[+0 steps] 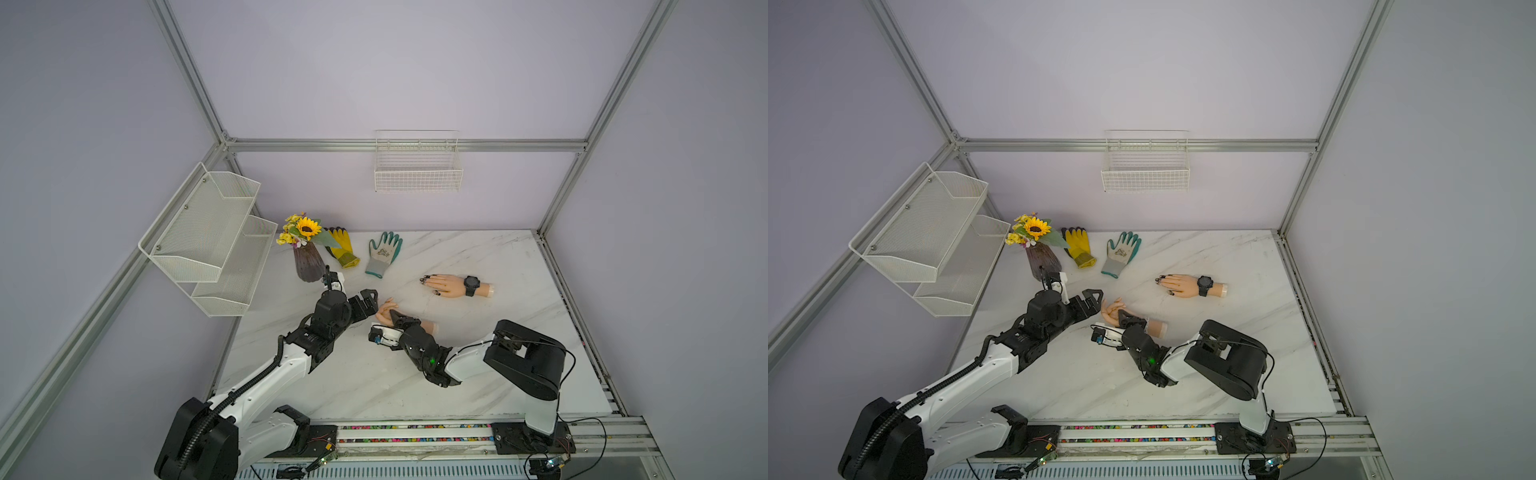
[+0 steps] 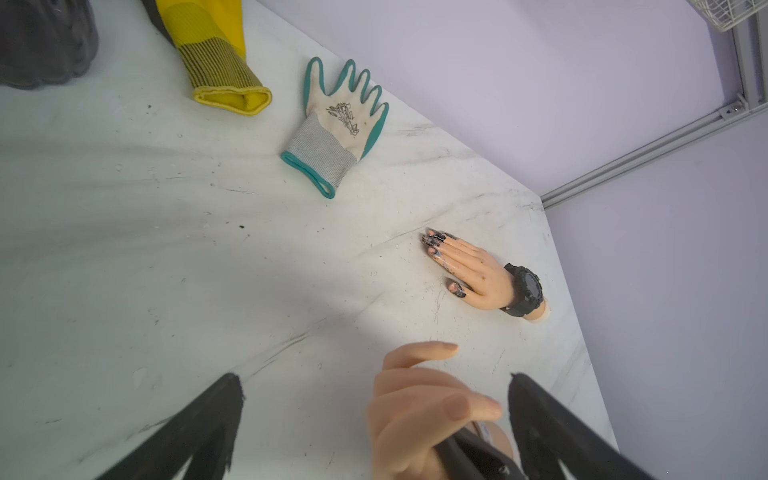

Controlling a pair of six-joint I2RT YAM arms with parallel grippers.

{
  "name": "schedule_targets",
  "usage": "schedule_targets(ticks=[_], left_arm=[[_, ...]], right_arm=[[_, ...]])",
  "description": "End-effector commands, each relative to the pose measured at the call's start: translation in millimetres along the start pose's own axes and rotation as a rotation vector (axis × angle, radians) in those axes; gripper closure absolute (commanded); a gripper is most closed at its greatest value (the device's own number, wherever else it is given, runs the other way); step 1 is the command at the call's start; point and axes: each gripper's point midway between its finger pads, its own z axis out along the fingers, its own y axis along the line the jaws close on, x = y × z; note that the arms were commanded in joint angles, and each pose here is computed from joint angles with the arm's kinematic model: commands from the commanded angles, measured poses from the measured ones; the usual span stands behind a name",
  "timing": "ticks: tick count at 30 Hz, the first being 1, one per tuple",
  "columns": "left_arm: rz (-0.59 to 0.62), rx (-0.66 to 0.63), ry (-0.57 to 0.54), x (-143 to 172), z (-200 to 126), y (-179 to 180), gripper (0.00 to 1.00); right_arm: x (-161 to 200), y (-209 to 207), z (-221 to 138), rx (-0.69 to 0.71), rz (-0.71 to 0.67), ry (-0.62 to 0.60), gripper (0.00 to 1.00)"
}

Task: Take off the watch
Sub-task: Adjust the hand at the center of the board.

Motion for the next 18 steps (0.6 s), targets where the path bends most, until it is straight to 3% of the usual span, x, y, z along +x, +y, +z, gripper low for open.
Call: schedule_targets(ticks=[1,4,10,18], left_arm=[[-0.013,-0.077,-0.035,-7.5,-5.5,16.2,0.00],[0.007,-0.083,-0.014,-3.9,-3.1,17.9,0.00],[0.038,-0.098,-0.005,-3.3,1.3,19.4,0.00],[0.111,-0.086,0.005,-8.5,-0.3,11.7,0.00]], right_arm=[[-39.0,-21.8,-4.1,0.080,0.136,-0.106,0.68],[-45.4,-7.3,-8.9,-0.003,0.178,-0.129,0.54],[-62.7,2.9,-34.2,-0.136,0.239,-0.212,0.06],[-126.5,-55.2,-91.6,-0.204,0.483,-0.466,0.03]])
